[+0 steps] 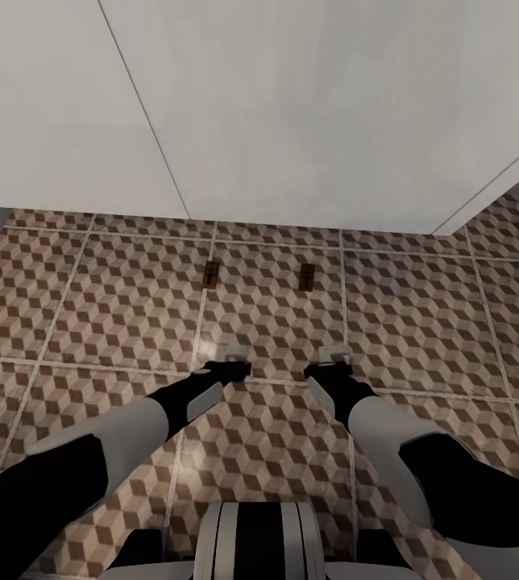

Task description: Take the four mousetraps from the cabinet in the bathroom and place them on the bathroom floor. Make sure all four end up on the same floor surface, and ensure that at least two of them are either under or directly next to the same bathroom sink.

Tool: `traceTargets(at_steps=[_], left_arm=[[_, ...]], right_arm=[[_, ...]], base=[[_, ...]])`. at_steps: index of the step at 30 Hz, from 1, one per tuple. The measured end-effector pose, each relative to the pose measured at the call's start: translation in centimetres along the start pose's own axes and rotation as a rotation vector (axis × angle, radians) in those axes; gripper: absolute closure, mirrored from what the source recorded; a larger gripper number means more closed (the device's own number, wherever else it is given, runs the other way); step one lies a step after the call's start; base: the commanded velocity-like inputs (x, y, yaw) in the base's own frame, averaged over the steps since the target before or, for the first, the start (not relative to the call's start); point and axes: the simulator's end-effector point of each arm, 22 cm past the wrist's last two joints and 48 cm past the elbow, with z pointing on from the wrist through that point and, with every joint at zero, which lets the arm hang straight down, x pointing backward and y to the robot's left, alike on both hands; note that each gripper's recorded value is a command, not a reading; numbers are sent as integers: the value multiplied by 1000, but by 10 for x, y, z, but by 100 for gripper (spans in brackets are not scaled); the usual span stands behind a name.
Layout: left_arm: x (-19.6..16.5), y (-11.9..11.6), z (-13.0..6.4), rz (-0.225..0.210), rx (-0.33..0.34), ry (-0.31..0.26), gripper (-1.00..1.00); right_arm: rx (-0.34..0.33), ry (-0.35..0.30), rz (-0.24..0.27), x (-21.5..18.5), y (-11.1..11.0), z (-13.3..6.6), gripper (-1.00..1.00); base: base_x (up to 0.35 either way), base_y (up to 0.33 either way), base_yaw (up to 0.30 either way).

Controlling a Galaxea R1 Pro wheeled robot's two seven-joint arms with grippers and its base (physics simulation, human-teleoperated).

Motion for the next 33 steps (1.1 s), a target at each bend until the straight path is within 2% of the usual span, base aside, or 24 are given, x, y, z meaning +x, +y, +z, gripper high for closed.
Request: traceTargets(at_steps=[5,33], left_arm=[[-5,-10,-1,0,24,-10,-100],[-9,-7,-3,-9,19,-17,-100]], right_arm=[[1,-4,4,-2,0,0,-100],[-2,-6,12,-4,-1,-2,-100]], base=[[0,0,0],[0,0,0]])
